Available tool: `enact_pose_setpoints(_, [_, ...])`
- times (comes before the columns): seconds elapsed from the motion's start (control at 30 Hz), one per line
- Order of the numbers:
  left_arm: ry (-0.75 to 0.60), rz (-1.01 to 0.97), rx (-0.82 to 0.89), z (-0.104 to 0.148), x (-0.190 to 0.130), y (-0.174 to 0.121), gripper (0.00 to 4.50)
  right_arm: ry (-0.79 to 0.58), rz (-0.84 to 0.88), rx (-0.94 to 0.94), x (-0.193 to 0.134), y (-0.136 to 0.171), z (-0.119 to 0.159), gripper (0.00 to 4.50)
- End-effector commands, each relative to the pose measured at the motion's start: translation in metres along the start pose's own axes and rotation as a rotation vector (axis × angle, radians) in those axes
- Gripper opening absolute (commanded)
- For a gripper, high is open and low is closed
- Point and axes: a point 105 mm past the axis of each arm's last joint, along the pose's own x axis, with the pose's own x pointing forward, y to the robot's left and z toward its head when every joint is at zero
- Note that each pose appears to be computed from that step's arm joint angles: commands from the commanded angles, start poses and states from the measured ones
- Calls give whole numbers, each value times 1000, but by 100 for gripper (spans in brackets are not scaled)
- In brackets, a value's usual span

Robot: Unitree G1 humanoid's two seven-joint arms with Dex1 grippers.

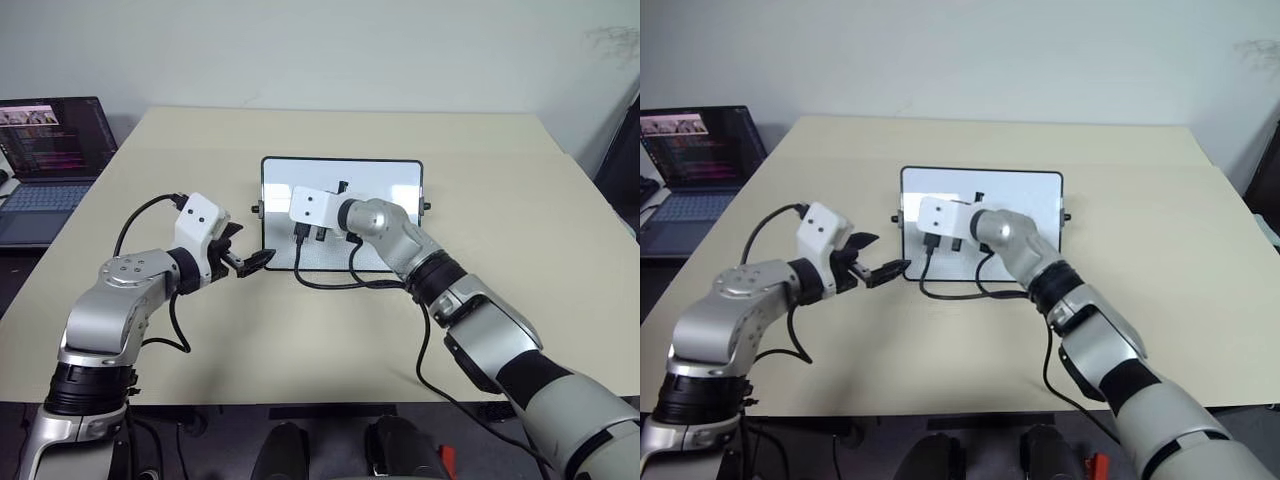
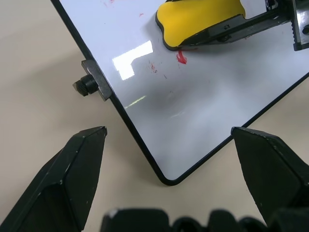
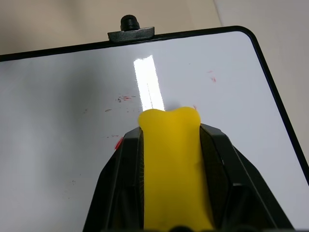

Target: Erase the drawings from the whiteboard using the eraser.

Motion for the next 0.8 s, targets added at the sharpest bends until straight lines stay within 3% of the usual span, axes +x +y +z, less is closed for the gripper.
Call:
enact_pose_setpoints(0.03, [-35, 9, 37, 12, -2, 1, 450, 153, 142, 36, -6, 32, -45, 126])
enact_pose_setpoints(0.17, [-35, 9, 38, 12, -2, 2, 450, 165, 158, 30, -8, 36, -49, 126])
enact_pose_setpoints(0.3, [-34, 6, 41, 12, -2, 1, 450, 125, -24, 7, -6, 4, -38, 126])
enact_pose_setpoints(0.43, [-35, 3, 43, 12, -1, 1, 450, 110, -89, 2, -6, -11, -33, 126])
enact_pose_setpoints(0.8, [-38, -1, 46, 13, 0, 0, 450, 194, 162, 21, -11, 35, -59, 125])
